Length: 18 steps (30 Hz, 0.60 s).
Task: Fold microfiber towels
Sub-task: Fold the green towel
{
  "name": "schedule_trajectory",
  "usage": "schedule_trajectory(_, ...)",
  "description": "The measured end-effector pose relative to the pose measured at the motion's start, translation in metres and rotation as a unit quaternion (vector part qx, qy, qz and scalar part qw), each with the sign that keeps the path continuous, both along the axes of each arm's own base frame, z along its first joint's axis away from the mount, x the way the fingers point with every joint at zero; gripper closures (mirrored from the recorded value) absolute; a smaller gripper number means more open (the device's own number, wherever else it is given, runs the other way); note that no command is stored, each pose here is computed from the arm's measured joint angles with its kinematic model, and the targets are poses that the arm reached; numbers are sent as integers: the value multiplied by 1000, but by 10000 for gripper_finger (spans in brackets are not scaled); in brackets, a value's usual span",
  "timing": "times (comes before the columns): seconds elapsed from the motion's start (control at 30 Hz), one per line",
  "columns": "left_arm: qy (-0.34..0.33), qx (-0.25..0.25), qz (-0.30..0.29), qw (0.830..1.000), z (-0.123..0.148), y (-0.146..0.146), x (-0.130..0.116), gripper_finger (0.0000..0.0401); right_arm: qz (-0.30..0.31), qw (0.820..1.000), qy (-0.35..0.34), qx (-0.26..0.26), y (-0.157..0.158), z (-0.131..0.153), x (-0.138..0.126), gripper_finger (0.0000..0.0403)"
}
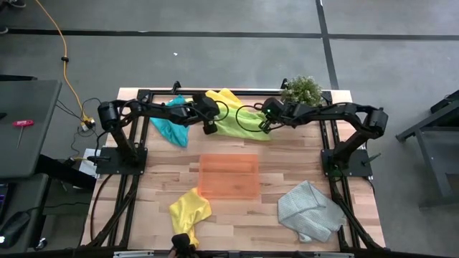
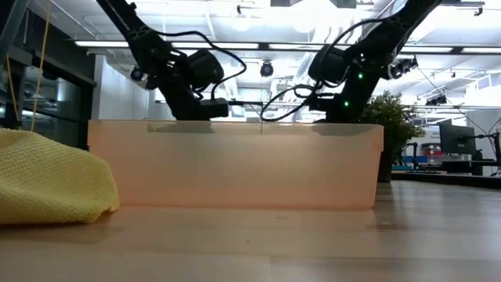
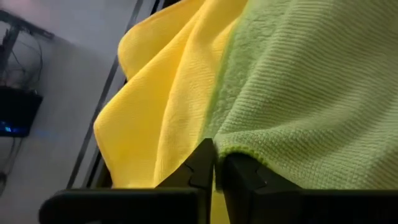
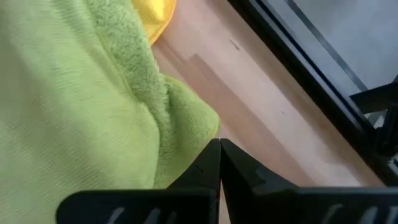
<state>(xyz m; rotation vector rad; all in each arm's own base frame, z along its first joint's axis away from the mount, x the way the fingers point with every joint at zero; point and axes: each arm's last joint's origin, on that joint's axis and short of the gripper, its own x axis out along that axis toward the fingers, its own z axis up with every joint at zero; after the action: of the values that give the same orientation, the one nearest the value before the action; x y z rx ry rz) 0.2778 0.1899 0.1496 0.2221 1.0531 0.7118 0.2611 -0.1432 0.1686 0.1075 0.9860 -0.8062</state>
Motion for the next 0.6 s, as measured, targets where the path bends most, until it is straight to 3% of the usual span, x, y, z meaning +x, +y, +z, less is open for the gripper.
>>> schedule_trajectory(0.17, 7, 3, -8, 1000, 0, 0, 0, 350, 14, 1000, -5, -13, -1, 2, 2, 372)
schedule_trajectory(0.4, 20, 46, -7, 999, 22, -4, -5, 273, 58, 998, -17, -34, -2, 19, 5, 275)
schedule_trajectory(0.6, -38, 63, -15, 997, 70, -15, -22, 223, 111, 992, -59, 34, 4, 27, 2, 222)
